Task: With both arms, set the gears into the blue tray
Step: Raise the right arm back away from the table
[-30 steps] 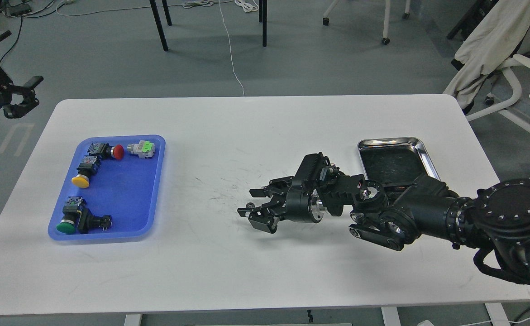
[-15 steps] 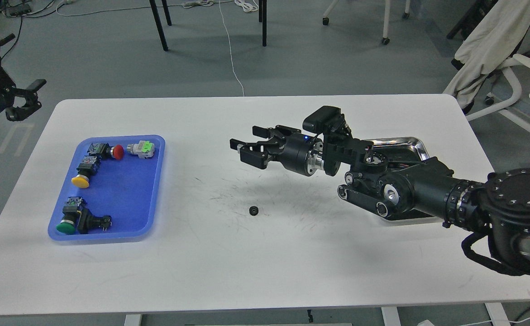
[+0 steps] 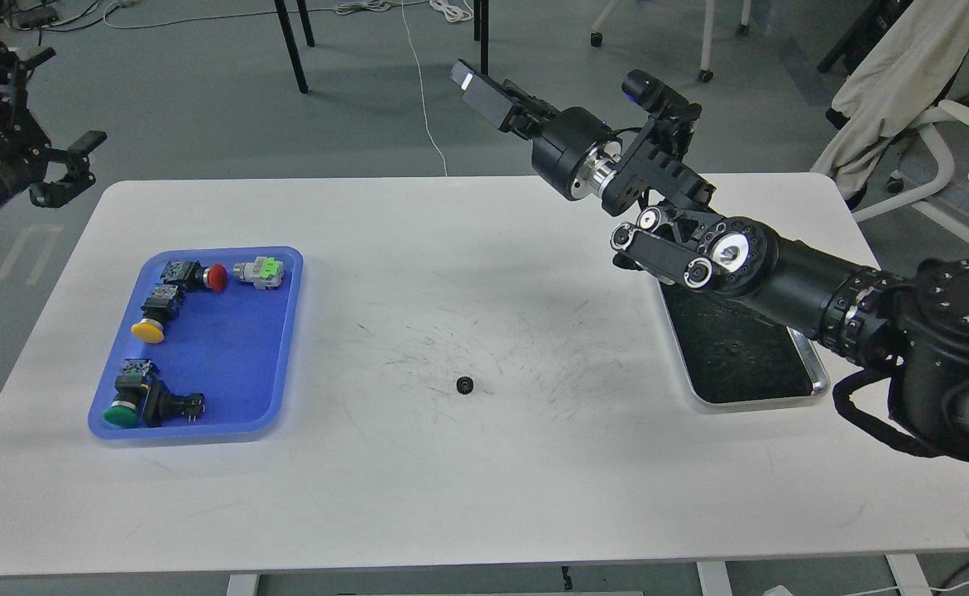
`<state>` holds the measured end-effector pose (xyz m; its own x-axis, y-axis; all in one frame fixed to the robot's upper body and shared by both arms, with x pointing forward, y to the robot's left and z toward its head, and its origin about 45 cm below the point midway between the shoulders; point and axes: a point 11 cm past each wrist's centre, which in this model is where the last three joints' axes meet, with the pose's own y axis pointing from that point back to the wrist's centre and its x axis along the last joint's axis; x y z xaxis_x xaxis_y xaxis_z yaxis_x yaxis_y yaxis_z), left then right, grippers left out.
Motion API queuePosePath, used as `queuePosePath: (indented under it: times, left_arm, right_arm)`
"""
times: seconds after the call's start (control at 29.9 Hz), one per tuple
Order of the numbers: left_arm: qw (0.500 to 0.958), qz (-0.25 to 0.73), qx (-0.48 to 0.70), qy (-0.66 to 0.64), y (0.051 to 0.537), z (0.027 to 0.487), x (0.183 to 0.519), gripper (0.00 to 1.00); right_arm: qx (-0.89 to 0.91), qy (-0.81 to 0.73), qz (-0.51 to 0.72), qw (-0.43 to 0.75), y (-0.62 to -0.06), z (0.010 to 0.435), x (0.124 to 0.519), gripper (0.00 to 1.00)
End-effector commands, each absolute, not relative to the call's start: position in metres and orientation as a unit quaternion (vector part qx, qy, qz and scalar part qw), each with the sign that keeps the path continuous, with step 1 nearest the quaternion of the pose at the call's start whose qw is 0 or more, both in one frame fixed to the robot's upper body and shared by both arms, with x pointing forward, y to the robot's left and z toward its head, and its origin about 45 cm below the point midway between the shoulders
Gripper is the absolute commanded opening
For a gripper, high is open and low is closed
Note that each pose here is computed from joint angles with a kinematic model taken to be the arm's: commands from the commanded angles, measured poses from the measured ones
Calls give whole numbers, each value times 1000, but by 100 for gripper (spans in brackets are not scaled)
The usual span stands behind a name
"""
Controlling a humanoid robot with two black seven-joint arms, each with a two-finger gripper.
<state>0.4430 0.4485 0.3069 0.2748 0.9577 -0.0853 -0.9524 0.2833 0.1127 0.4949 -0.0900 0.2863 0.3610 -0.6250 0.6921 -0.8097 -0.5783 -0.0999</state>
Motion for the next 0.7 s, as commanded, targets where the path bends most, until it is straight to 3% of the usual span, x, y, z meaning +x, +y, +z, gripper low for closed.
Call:
queuePosePath:
  times: [0.0,0.43,0.67]
  left_arm:
    - [832,553,31,40,414,316,446,99]
    - [873,479,84,-42,351,326,441,99]
    - [896,409,129,-113,298,330,423,99]
  right_arm:
    - [800,-498,314,118,-122,295,509,93]
    - [711,-655,240,86,-279,334,532,94]
    - [694,-679,227,80,-307,340,530,94]
